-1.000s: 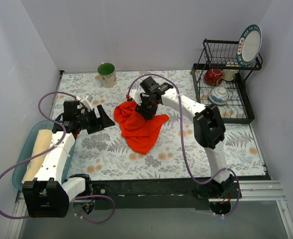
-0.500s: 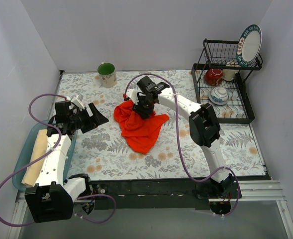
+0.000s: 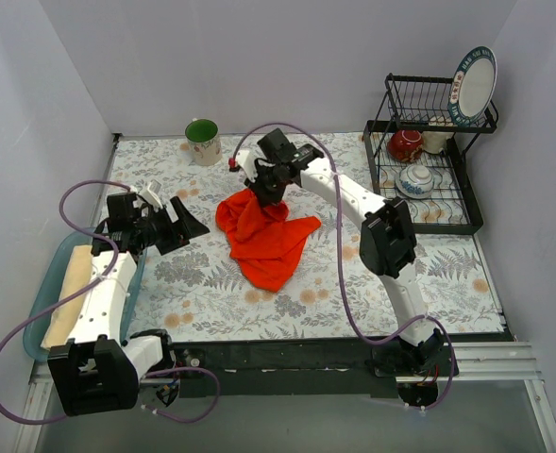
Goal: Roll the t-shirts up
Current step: Flatten out the T-shirt at the center of the board.
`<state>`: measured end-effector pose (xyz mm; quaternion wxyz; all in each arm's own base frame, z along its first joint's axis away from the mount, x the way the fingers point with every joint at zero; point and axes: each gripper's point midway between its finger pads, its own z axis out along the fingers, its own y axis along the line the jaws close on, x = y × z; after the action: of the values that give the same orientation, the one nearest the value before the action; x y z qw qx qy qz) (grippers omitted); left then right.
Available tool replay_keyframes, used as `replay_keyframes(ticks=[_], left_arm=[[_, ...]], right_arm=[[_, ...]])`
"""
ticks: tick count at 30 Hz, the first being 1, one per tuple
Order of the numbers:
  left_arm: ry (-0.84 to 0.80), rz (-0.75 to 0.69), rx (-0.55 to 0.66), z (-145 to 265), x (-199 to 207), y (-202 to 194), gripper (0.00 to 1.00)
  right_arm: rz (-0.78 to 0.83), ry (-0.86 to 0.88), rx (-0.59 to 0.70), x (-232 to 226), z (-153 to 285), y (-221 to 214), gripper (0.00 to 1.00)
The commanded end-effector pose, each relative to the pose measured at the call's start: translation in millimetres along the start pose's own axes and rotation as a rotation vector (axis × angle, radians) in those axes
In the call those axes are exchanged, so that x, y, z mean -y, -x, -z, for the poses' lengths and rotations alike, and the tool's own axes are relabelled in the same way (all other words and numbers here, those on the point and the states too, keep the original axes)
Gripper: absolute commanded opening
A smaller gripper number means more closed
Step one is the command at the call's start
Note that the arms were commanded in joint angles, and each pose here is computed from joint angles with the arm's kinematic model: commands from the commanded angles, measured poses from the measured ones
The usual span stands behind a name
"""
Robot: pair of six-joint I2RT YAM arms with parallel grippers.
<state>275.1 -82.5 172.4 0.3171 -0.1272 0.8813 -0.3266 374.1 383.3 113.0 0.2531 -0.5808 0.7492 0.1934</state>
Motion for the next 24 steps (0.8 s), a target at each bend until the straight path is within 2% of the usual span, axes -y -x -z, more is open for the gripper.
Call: replay_keyframes(ticks=[1, 3, 6, 12, 15, 18, 24], left_arm=[[-0.075, 0.051, -0.089, -15, 2, -19, 0.79], [-0.087, 0.046, -0.114, -25, 3, -23, 0.79], [-0.099, 0.019, -0.176, -39, 8, -34, 0.78], [-0.098, -0.101, -0.359, -72, 23, -79, 0.76], [-0.077, -0.117, -0.447, -86, 23, -101, 0.73], [-0.049, -0.150, -0.517, -99, 23, -121, 0.70], [0.040, -0.178, -0.554, -131, 17, -130, 0.62]], right_arm=[[-0.051, -0.094, 0.329, 31, 87, 95, 0.01], [-0.067, -0.113, 0.414, 38, 120, 110, 0.01], [-0.117, -0.137, 0.465, 48, 151, 111, 0.01], [-0.234, -0.171, 0.515, 76, 186, 95, 0.01], [-0.263, -0.216, 0.555, 96, 209, 93, 0.01], [-0.268, -0.237, 0.579, 107, 222, 92, 0.01], [-0.280, -0.247, 0.568, 113, 223, 82, 0.01]])
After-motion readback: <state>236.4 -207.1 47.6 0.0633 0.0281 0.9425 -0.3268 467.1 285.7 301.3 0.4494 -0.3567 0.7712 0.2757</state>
